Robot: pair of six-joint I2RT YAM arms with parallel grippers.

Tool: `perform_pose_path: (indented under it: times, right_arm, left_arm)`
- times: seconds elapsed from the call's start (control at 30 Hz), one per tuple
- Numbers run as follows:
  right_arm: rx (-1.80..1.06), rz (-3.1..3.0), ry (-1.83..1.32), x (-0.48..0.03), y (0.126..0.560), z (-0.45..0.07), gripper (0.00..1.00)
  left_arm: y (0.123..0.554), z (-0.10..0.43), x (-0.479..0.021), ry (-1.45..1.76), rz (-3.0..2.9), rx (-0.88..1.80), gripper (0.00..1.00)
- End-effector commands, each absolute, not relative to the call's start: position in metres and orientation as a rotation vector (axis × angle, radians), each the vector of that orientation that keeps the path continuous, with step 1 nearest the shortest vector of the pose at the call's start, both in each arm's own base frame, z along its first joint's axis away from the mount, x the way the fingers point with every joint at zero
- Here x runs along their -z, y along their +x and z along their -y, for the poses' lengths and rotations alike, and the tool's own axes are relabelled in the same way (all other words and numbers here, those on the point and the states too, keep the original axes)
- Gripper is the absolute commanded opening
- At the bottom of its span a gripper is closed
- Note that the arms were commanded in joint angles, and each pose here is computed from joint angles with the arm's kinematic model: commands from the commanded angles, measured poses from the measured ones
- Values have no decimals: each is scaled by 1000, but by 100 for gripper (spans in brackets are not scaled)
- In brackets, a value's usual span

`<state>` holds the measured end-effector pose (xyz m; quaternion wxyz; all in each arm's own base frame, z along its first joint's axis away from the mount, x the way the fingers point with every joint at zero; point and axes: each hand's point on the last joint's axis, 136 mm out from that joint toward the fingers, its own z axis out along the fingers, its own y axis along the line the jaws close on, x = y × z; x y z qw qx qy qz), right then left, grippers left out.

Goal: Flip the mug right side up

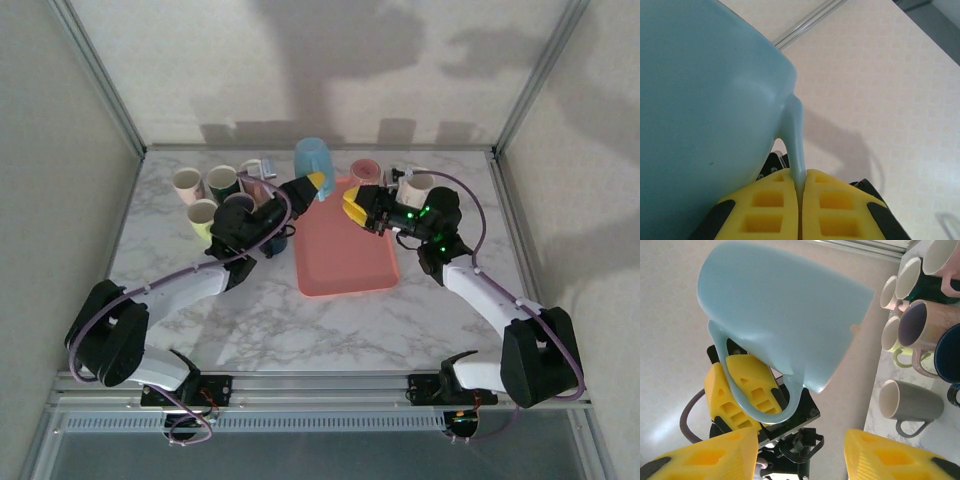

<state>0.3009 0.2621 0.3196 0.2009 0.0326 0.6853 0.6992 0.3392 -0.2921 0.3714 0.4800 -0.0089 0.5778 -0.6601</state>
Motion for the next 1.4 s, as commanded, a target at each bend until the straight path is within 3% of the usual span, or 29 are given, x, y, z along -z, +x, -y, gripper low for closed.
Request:
perform_pose_path:
  times: [0.0, 1.37]
  right_arm:
    - [-1963, -1856, 76, -329, 297, -261, 49]
    - [-2091, -1478, 163, -386, 323, -256, 41]
  left_arm:
    - [316, 290, -433, 88, -1177, 1684, 0]
    - [308, 302, -463, 8, -952, 1915, 0]
